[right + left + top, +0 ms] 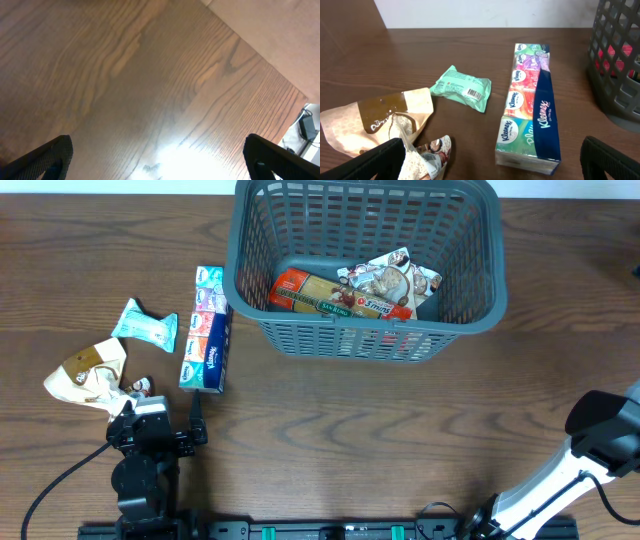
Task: Pack container
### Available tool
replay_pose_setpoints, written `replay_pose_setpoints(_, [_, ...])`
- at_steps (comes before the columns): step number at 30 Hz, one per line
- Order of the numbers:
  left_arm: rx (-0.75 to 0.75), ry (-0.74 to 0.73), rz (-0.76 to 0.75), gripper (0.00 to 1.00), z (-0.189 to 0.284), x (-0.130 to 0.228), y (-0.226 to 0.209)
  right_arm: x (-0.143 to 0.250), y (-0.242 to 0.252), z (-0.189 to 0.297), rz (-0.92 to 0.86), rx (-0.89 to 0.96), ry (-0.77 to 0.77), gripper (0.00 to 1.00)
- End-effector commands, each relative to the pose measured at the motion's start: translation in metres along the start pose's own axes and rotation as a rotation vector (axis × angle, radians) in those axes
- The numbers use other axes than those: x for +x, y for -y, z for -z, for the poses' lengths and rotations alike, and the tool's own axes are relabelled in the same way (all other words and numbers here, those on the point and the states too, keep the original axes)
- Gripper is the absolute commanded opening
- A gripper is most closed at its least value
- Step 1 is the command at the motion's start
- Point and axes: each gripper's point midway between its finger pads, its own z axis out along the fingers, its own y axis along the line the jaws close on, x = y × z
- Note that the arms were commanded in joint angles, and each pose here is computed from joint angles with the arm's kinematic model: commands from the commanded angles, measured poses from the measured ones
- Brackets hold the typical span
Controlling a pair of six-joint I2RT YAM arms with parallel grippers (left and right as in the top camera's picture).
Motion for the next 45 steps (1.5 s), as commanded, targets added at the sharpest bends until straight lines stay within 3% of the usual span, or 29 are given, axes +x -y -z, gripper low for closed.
replay_pose_setpoints(1, [0.003, -0.031, -0.001, 0.99, -0.002, 0.011, 0.001, 0.001, 0.004, 0.002, -0.02, 0.006, 0.0, 0.99])
replay_pose_setpoints(6, [0.045, 0.031, 0.054, 0.99, 0.001, -0.007, 0.007, 0.002, 0.004, 0.0, -0.018, 0.008, -0.005, 0.99])
replay_pose_setpoints(10, [0.216, 0.156, 0.049, 0.99, 0.03, -0.066, 0.032, 0.002, 0.004, 0.0, -0.018, 0.008, -0.005, 0.99])
replay_pose_setpoints(13, [0.249, 0.167, 0.047, 0.99, 0.056, -0.104, 0.035, 0.002, 0.004, 0.0, -0.018, 0.008, -0.005, 0.99])
replay_pose_setpoints(18, [0.245, 0.039, 0.034, 0.99, 0.076, -0.149, 0.03, 0.002, 0.004, 0.0, -0.018, 0.008, -0.005, 0.99])
replay_pose_setpoints(24, [0.259, -0.287, 0.064, 0.99, 0.075, -0.176, 0.028, 0.002, 0.004, 0.0, -0.018, 0.008, -0.005, 0.99])
replay_pose_setpoints(34, [0.232, -0.594, 0.1, 0.99, 0.054, -0.148, 0.026, 0.002, 0.004, 0.0, -0.018, 0.008, -0.005, 0.99])
replay_pose_setpoints(37, [0.153, -0.707, 0.118, 0.99, 0.036, -0.129, 0.016, 0.002, 0.004, 0.0, -0.018, 0.008, -0.005, 0.99])
replay_pose_setpoints(45, [0.149, -1.02, 0.126, 0.99, -0.022, -0.069, 0.021, 0.002, 0.004, 0.001, -0.018, 0.008, -0.005, 0.99])
